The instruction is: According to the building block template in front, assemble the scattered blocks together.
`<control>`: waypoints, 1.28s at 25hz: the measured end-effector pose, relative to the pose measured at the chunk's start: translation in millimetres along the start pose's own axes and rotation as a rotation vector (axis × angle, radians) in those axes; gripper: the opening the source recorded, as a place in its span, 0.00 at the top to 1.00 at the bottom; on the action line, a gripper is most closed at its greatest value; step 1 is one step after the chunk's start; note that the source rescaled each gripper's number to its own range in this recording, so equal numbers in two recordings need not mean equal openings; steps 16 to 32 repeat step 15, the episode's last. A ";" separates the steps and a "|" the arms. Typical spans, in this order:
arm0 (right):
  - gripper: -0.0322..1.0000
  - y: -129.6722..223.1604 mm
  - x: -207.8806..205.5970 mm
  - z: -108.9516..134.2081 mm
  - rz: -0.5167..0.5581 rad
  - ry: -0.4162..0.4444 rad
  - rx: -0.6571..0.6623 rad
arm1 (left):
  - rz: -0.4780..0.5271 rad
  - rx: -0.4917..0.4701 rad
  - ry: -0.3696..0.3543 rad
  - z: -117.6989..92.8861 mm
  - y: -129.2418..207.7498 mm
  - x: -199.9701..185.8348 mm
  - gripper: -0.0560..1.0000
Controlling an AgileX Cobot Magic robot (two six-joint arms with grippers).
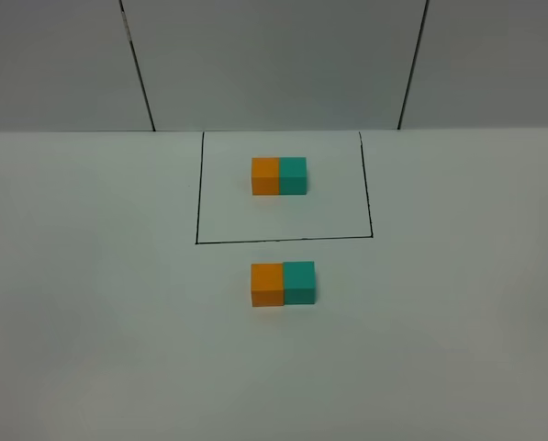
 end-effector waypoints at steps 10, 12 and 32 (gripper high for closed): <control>0.26 0.0 0.0 0.0 0.000 0.000 0.000 | 0.000 0.000 0.000 0.0 0.0 0.0 0.25; 0.26 0.0 0.0 0.0 0.000 0.000 0.000 | 0.000 0.000 0.000 0.0 0.0 0.0 0.25; 0.26 0.0 0.0 0.0 0.000 0.000 0.000 | 0.000 0.000 0.000 0.0 0.0 0.0 0.25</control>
Point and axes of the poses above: a point on each arm's last joint axis where the gripper is mounted, x pointing out along that axis toward the gripper, z along the wrist's bending axis when the last joint is at zero, y = z × x, the point moved 3 cm from there along x, pointing out along that axis toward the gripper, and after that the axes turned 1 degree about -x, right-handed, at the moved point
